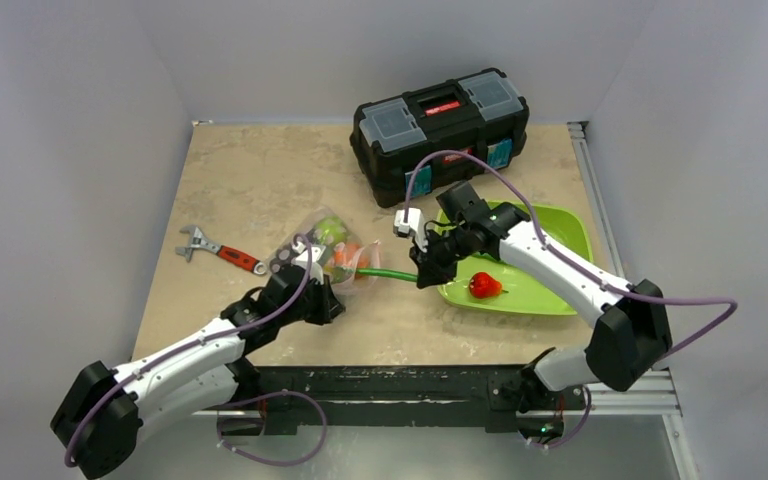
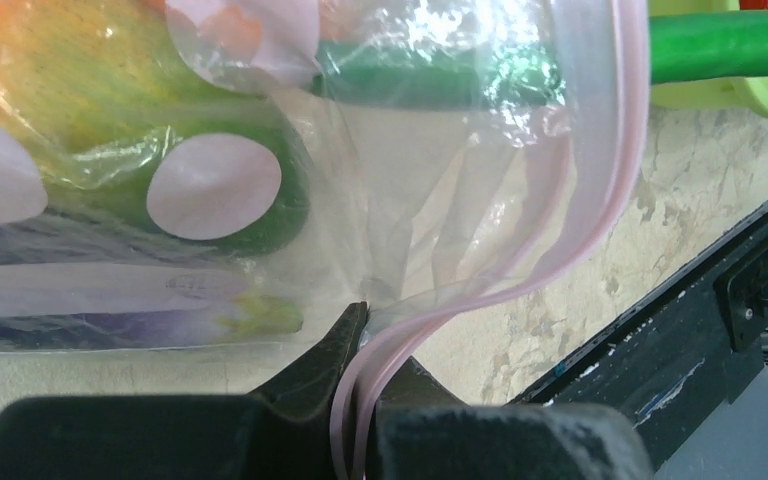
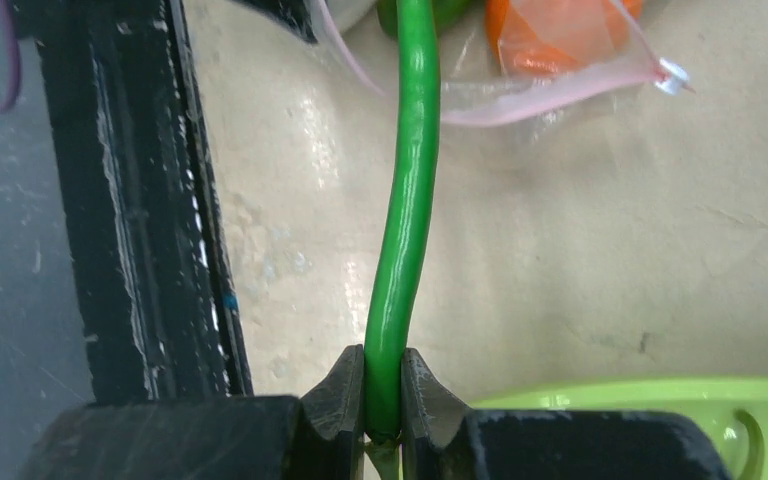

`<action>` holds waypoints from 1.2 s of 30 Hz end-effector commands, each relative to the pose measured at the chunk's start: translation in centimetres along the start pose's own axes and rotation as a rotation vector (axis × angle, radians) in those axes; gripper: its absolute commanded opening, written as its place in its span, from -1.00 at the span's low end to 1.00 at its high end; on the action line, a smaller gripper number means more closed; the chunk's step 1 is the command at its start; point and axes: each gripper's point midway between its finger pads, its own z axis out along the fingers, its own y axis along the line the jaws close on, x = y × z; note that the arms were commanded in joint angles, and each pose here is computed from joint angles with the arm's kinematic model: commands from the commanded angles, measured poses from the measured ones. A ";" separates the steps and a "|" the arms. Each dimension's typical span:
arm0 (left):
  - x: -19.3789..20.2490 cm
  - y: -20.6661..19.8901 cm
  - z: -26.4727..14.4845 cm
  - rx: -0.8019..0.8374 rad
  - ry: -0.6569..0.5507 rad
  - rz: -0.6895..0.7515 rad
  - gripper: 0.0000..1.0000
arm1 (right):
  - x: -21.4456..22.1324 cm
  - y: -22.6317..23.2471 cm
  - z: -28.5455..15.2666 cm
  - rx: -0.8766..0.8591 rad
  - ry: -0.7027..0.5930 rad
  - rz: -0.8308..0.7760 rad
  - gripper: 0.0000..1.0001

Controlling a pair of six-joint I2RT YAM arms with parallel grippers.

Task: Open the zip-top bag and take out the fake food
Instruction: Pick up the fake vegetable from the zipper food storage bag, then place the fake vegetable in the bin.

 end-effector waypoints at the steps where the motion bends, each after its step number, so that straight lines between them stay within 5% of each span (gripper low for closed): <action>1: -0.9 -1.0 -0.3 0.054 -0.048 -0.010 -1.00 | 2.4 -0.7 -2.3 0.062 0.069 -0.077 -1.00; 20: -1.0 -1.0 -0.6 0.082 -0.096 -0.021 -1.00 | 5.7 0.4 -12.4 0.308 0.083 -0.248 -1.00; 36: -0.7 -0.9 -0.8 0.095 -0.105 -0.010 -1.00 | 9.1 -4.1 -15.6 0.444 0.130 -0.174 -1.00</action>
